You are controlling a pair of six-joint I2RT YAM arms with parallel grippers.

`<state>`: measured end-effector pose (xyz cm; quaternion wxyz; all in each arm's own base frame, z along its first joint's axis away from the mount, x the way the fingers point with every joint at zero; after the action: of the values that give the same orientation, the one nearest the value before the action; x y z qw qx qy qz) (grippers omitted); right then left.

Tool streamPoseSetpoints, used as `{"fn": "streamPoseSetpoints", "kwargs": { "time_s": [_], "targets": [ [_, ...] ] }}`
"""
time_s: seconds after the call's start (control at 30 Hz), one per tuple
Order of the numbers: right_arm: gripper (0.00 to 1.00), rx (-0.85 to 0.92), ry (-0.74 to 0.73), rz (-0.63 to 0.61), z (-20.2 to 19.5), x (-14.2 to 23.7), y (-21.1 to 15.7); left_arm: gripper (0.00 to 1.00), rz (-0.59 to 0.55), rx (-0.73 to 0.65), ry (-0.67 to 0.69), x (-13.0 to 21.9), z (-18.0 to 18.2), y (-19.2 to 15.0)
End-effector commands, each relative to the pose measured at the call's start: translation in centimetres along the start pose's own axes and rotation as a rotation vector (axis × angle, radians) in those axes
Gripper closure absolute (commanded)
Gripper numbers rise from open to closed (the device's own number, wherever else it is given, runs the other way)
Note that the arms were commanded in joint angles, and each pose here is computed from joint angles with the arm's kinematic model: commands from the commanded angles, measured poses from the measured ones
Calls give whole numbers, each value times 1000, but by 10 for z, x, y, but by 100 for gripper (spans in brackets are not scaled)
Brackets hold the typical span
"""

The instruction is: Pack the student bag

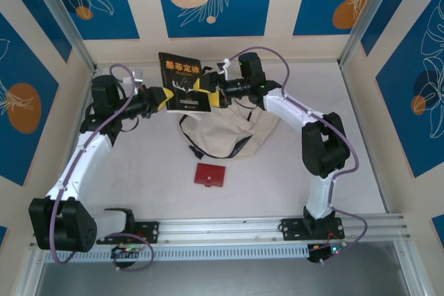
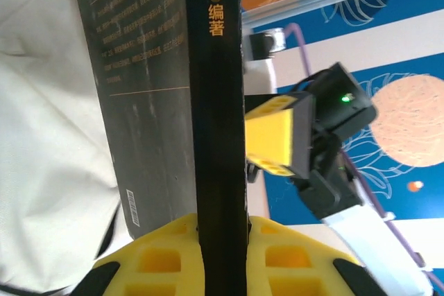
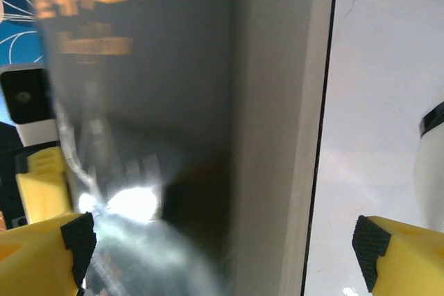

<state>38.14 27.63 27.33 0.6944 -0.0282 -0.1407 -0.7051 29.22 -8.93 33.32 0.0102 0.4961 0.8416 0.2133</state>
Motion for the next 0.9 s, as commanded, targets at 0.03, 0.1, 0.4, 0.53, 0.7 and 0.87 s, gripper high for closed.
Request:
{"fn": "streamPoseSetpoints", "kwargs": {
  "time_s": [0.03,0.1,0.4,0.53,0.7,0.87],
  "targets": [
    [3,-44,102,67,14,-3,4,100,-26,-131,-183,-2,-50,17],
    [3,-46,130,74,19,-2,6,100,-28,-137,-197,-3,-55,20],
    [5,-25,243,64,39,13,5,100,-8,-131,-160,-7,-48,21],
    [12,-25,244,22,39,29,4,100,14,-150,-120,-6,-43,18],
    [27,-8,249,10,47,43,1,100,49,-132,-85,-8,-32,13],
    [44,-3,238,-5,52,48,-1,100,70,-125,-84,-9,-27,10]
  ]
}}
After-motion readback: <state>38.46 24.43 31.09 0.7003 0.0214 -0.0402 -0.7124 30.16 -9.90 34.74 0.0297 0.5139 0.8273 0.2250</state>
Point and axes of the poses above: each hand's point on the last joint's axis, 136 mm out from that joint toward the fingers, its own x axis back along the fingers, its own z axis along the line the jaws close on, y = z × x, the point moved 9 cm from there along x, back along the fingers, and after that the axes turned 3 degrees about -x, right-handed, at the moved point
